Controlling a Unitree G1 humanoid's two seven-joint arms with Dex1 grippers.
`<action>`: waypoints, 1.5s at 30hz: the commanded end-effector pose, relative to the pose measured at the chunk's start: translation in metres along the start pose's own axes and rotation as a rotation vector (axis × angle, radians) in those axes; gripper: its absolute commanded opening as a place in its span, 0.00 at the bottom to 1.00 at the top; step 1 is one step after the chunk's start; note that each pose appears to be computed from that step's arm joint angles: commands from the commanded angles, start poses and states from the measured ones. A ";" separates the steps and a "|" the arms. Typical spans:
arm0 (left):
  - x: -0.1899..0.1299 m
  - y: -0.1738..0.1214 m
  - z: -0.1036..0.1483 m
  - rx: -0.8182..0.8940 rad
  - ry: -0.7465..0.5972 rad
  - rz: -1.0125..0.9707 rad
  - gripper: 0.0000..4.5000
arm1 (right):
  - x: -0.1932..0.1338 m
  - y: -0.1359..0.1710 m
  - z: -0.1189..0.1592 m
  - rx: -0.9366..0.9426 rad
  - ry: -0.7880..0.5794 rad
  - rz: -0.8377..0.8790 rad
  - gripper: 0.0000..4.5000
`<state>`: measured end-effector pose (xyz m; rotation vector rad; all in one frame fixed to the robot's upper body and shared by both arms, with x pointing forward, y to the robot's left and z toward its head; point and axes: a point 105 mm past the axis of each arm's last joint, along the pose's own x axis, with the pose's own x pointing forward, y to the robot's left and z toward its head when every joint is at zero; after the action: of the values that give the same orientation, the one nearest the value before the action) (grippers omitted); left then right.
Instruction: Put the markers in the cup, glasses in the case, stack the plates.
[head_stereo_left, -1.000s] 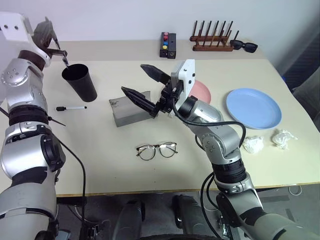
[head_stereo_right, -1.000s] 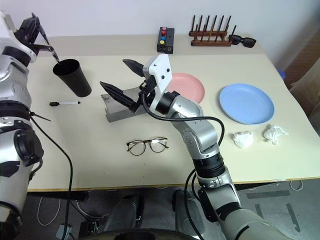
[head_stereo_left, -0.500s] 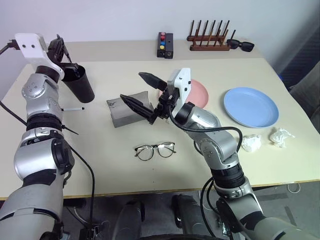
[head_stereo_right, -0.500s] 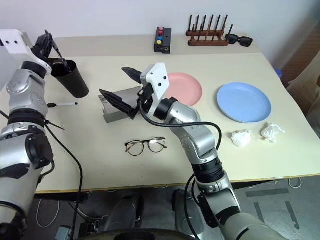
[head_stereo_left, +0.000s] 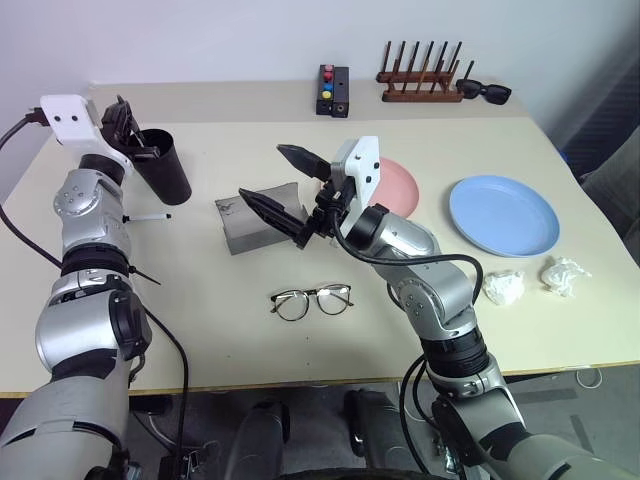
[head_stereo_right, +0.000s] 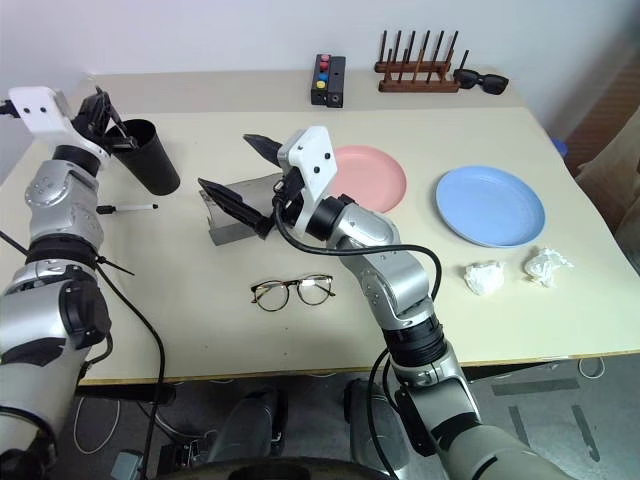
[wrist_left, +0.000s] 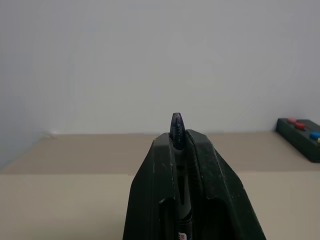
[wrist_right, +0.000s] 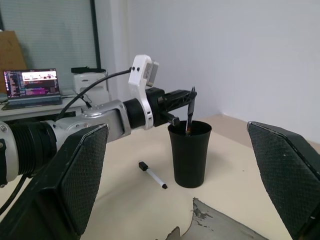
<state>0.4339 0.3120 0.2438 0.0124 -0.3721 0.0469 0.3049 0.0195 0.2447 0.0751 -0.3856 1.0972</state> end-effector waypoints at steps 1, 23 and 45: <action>0.002 0.003 0.017 0.003 -0.068 0.009 0.36 | 0.003 0.005 0.011 -0.019 -0.046 0.017 1.00; -0.026 -0.003 0.069 0.145 0.024 -0.502 0.99 | -0.003 0.001 0.011 -0.022 -0.038 -0.007 1.00; -0.074 0.053 -0.041 0.757 0.926 -0.625 0.99 | 0.002 0.004 0.005 -0.006 -0.029 0.034 1.00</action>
<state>0.3770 0.3572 0.1777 0.7896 0.5897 -0.4357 0.3068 0.0205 0.2362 0.0825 -0.3568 1.1164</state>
